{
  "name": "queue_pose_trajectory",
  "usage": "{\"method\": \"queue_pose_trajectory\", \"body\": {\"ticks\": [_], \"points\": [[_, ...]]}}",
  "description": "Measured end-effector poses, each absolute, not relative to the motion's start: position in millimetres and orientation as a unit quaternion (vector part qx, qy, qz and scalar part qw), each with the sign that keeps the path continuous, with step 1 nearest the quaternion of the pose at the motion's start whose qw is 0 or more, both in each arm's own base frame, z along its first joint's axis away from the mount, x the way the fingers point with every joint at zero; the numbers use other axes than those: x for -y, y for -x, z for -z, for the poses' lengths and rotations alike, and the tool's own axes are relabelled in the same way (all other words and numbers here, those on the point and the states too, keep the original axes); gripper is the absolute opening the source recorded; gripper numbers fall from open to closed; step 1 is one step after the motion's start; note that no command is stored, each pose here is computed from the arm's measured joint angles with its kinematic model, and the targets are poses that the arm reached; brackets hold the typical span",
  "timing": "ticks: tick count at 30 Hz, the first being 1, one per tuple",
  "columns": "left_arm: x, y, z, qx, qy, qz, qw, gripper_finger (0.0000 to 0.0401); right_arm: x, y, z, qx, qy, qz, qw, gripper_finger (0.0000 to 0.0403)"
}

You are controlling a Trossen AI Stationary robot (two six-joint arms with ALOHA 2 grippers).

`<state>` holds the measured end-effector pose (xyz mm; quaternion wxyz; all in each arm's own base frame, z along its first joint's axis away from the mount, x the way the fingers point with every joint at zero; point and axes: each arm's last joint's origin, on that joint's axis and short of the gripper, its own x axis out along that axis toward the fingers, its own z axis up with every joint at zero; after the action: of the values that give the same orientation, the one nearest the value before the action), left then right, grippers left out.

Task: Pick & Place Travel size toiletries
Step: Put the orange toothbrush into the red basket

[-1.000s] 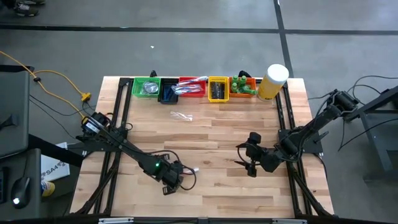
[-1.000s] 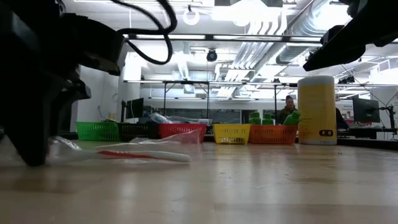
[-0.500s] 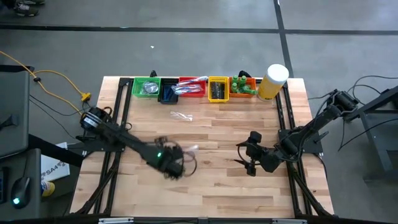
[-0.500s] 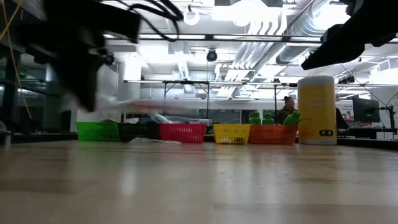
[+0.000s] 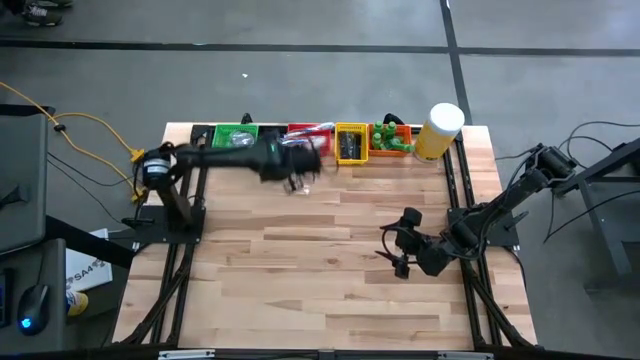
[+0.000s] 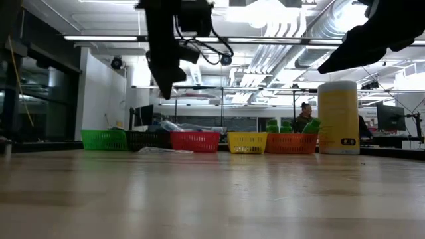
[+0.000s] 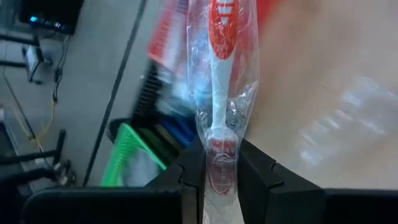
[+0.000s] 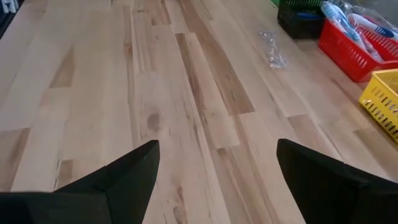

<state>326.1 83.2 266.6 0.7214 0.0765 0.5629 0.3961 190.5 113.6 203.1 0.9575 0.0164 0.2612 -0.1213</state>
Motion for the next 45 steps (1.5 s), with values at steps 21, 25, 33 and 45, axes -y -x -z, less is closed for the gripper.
{"method": "queue_pose_trajectory", "body": {"ticks": [21,25,33,45], "points": [[-191,-342,-232,-0.515,-0.007,-0.369,0.774,0.0051,-90,-199,-199,-0.288,0.021,0.169,0.942,0.0318],[-188,-335,-229,-0.554,-0.022,-0.377,0.742,0.0051,-87,-200,-199,-0.289,0.027,0.173,0.941,0.0318],[-186,-329,-234,-0.599,-0.041,-0.354,0.717,0.0051,-78,-204,-199,-0.293,0.04,0.188,0.936,0.0318],[-183,-329,-253,-0.612,-0.025,-0.325,0.72,0.0068,-66,-208,-199,-0.298,0.042,0.21,0.93,0.0318]]}}
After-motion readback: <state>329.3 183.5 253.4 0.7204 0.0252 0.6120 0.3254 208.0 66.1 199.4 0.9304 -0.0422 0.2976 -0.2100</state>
